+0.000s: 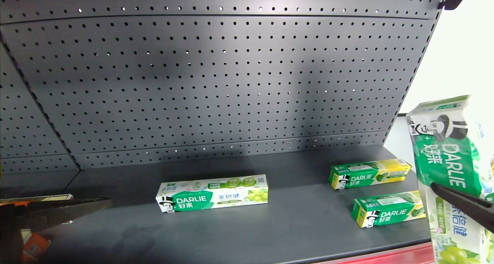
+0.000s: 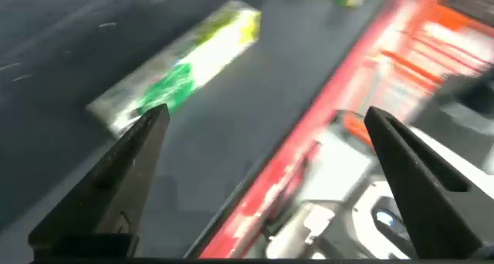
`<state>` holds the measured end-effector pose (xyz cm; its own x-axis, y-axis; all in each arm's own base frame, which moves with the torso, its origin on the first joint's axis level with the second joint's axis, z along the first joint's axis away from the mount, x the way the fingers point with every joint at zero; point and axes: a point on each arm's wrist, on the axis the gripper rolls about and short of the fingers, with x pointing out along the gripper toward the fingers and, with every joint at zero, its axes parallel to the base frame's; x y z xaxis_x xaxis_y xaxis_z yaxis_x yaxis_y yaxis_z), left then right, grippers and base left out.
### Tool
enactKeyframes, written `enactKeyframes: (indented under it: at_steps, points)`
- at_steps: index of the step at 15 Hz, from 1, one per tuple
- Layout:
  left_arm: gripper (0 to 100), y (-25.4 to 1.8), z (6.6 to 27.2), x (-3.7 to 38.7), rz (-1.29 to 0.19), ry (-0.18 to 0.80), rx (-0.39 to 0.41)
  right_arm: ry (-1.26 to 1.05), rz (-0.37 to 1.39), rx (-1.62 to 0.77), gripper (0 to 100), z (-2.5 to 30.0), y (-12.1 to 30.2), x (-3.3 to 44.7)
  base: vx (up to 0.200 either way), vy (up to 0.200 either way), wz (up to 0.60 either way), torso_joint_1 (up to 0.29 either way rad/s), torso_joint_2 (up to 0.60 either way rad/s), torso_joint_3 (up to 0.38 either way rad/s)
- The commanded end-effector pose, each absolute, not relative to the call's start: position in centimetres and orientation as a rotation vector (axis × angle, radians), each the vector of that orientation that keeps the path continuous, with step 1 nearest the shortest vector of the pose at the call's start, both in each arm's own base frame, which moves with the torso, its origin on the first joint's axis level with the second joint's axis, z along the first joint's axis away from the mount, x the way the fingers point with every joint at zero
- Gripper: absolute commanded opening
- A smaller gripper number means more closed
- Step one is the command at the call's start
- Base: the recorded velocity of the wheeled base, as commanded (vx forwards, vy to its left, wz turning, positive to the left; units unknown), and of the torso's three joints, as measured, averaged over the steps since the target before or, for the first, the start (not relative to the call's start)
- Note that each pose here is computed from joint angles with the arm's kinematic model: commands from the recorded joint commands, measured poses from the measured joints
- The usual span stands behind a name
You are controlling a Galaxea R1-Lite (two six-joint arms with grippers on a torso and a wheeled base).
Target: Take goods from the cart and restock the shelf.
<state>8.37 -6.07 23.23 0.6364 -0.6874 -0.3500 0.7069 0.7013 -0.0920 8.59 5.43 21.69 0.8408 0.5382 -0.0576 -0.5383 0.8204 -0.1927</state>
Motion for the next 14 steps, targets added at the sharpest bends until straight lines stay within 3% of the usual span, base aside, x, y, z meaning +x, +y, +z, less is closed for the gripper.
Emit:
enactKeyframes:
  at_steps: [1,5,8,11,14]
  points:
    - [100,-6.8,22.9,9.3,-0.814,0.419,0.059,0.003,0.574,-0.206,0,21.6,5.4,8.6,0.0,0.0,0.0,0.0,0.0,0.0]
    - [100,-6.7,22.4,15.1,-0.902,0.327,0.063,0.004,0.579,-0.206,0,21.6,5.5,8.6,0.0,0.0,0.0,0.0,0.0,0.0]
    - [100,-6.4,22.2,17.7,-0.978,0.322,0.056,0.004,0.593,-0.206,0,21.6,5.5,8.6,0.0,0.0,0.0,0.0,0.0,0.0]
    - [100,-6.3,22.3,19.3,-0.954,0.331,0.054,0.007,0.59,-0.207,0,21.5,5.5,8.7,0.0,0.0,0.0,0.0,0.0,0.0]
    - [100,-5.6,21.6,21.3,-0.923,0.306,0.135,0.016,0.594,-0.209,0,21.2,5.5,8.6,0.0,0.0,0.0,0.0,0.0,0.0]
